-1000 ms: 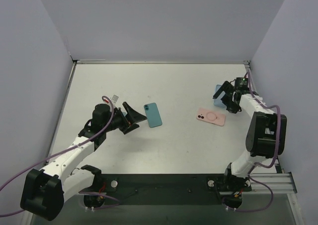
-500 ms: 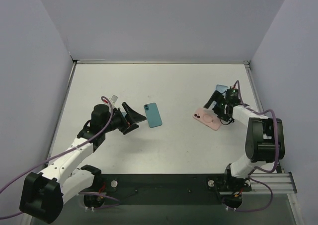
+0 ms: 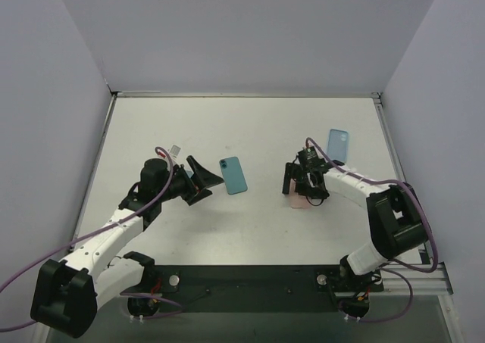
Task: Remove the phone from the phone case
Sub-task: Pick up the phone at the center of the board.
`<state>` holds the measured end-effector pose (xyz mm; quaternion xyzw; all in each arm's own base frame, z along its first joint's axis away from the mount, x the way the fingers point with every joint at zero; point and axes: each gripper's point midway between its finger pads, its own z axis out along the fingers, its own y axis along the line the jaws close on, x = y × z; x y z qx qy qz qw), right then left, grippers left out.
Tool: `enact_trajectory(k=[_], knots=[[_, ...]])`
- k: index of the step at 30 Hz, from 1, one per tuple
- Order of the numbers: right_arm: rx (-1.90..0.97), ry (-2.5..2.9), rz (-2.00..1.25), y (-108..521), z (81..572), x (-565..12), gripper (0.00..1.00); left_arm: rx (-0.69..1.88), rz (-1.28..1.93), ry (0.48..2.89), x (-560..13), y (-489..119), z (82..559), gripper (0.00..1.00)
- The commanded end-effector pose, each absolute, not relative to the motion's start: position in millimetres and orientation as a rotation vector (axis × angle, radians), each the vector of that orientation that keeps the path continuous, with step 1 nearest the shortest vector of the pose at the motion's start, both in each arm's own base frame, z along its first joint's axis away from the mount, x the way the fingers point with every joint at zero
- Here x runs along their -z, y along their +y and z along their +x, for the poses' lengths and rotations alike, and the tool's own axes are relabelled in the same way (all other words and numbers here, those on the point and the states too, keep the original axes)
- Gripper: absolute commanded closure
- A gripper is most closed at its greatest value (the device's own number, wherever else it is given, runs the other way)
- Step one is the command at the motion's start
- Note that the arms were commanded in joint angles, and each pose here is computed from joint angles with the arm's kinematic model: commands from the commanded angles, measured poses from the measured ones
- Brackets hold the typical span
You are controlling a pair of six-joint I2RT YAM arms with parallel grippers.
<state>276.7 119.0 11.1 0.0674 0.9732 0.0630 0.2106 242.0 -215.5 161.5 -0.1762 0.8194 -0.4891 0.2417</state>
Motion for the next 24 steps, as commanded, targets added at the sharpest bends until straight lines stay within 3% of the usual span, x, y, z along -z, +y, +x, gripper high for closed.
enact_trajectory(k=[1, 6, 11, 12, 14, 17, 24], knots=[[0.055, 2.884, 0.021, 113, 237, 4, 0.00, 1.381, -0.412, 2.172, -186, -219, 243, 0.03], [0.132, 2.919, -0.027, 117, 236, 11, 0.07, 1.371, -0.419, 2.172, -187, -218, 243, 0.03], [0.023, 2.900, -0.001, 129, 237, 8, 0.34, 1.311, -0.450, 2.211, -181, -213, 243, 0.03], [-0.026, 2.904, 0.000, 135, 235, 6, 0.39, 1.305, -0.453, 2.213, -180, -212, 243, 0.03], [-0.131, 2.873, 0.019, 145, 234, 0, 0.58, 1.316, -0.435, 2.221, -180, -214, 242, 0.03], [-0.394, 2.817, -0.002, 172, 229, -14, 0.74, 1.330, -0.398, 2.250, -179, -222, 243, 0.03], [-0.860, 2.728, -0.174, 229, 196, -43, 0.90, 1.326, -0.335, 2.439, -135, -251, 246, 0.03]])
